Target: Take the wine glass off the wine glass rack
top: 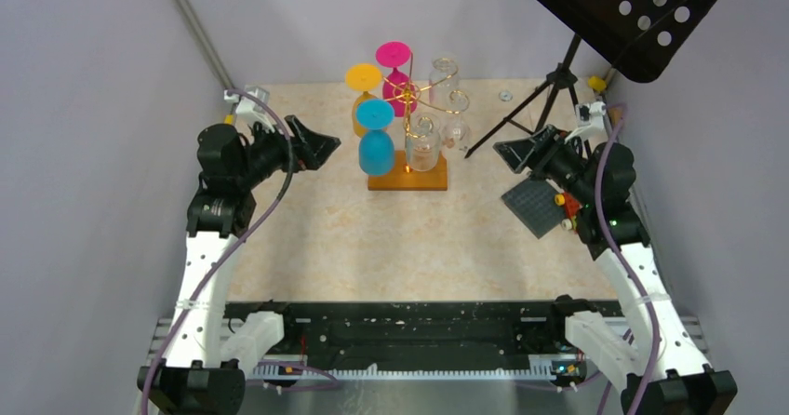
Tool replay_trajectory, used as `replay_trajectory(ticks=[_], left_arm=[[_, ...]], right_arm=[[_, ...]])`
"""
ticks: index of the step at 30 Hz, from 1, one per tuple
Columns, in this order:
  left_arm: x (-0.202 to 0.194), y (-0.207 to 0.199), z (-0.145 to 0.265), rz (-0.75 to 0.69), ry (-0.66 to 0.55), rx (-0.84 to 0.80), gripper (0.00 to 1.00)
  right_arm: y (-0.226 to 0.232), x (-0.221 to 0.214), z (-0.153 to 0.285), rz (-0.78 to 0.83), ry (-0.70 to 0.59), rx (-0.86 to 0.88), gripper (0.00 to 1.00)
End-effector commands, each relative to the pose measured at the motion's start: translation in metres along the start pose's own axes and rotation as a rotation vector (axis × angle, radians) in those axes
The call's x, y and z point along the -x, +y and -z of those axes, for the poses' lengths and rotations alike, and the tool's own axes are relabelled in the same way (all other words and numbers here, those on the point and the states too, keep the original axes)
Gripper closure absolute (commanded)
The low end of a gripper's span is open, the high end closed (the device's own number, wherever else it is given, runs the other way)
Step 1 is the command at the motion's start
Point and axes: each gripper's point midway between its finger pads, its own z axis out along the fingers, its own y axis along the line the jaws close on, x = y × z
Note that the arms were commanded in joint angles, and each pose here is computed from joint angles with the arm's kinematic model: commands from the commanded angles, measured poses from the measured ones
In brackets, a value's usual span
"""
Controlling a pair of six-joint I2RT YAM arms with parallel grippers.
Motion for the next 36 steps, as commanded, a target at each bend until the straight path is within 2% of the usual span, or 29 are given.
replay_trajectory(ticks=[1,10,16,23,31,36], left_arm=[[0.012,-0.032,0.012,-0.068,-0.049,-0.133,0.01],[0.012,-0.038,0.017,-0.078,-0.056,-0.151,0.01],[0.006,-0.052,0.02,-0.096,-0.042,-0.238,0.01],[0.006,-0.056,0.021,-0.097,-0.047,-0.254,0.01],[0.009,-0.054,0.022,-0.107,-0.064,-0.232,0.01],[0.01,-0.053,0.023,-0.12,-0.074,-0.217,0.01]], right_arm=[[0.037,0.011,-0.002,-0.039,-0.038,0.172,0.34],[0.069,0.0,-0.019,-0.113,-0.025,0.269,0.34],[0.095,-0.004,-0.03,-0.341,-0.053,0.293,0.38],[0.104,-0.007,-0.047,-0.476,-0.074,0.259,0.42],[0.108,-0.018,-0.065,-0.586,-0.05,0.2,0.49],[0.119,-0.016,-0.068,-0.622,-0.067,0.248,0.55]])
